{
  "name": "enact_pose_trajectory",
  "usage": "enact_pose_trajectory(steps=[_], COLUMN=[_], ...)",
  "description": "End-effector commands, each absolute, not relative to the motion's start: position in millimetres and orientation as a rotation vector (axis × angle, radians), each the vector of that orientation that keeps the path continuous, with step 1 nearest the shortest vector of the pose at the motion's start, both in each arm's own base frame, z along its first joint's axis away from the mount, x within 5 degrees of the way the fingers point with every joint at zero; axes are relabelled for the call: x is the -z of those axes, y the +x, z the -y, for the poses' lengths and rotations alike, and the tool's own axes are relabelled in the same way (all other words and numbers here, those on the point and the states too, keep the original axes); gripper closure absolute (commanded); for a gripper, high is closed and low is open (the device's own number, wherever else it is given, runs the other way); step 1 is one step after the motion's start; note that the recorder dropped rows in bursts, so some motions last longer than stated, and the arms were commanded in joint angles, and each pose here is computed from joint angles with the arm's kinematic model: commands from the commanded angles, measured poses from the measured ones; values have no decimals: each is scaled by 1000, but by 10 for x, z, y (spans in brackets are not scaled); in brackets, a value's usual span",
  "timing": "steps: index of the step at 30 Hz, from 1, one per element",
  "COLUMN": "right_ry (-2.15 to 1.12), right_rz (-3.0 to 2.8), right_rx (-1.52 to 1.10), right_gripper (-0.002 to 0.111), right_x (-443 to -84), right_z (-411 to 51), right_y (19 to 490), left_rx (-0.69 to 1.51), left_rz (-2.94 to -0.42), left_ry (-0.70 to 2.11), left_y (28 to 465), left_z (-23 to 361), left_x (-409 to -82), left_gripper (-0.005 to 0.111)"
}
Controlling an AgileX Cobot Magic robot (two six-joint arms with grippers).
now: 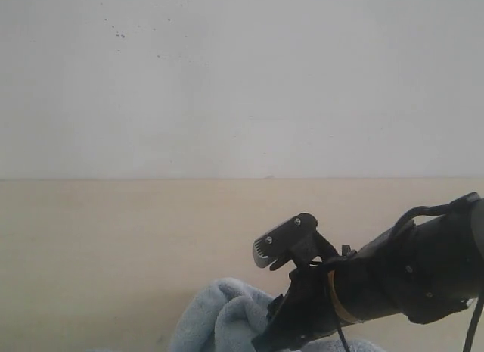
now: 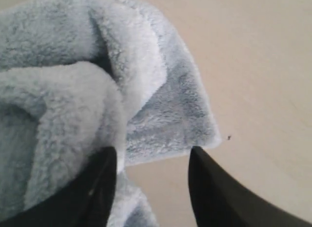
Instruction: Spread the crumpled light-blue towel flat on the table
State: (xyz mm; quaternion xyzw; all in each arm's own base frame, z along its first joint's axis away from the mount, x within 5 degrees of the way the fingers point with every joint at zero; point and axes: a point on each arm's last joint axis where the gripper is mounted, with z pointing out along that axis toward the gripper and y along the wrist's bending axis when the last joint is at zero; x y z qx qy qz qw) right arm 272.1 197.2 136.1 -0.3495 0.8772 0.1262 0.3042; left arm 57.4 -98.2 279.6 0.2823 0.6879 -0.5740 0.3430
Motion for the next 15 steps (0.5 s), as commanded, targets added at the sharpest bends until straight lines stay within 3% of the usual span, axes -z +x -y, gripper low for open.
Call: enact_pose_trajectory(steps=[1, 8, 15], right_ry=[-868, -906, -921], right_rz=[-2295, -2207, -2240], right_rx=[-163, -189, -239], right_gripper=[57, 57, 57], right_x=[-1387, -1554, -1443], right_z=[-1882, -2018, -2074], right_y=[2819, 2974, 2990], left_rx=[1505, 1505, 1505], left_rz=[-1773, -1773, -1773], left_ry=[742, 742, 742], left_y=[559, 559, 559], left_z=[985, 985, 985], left_x=[-2827, -2827, -2827], left_gripper=[102, 102, 102])
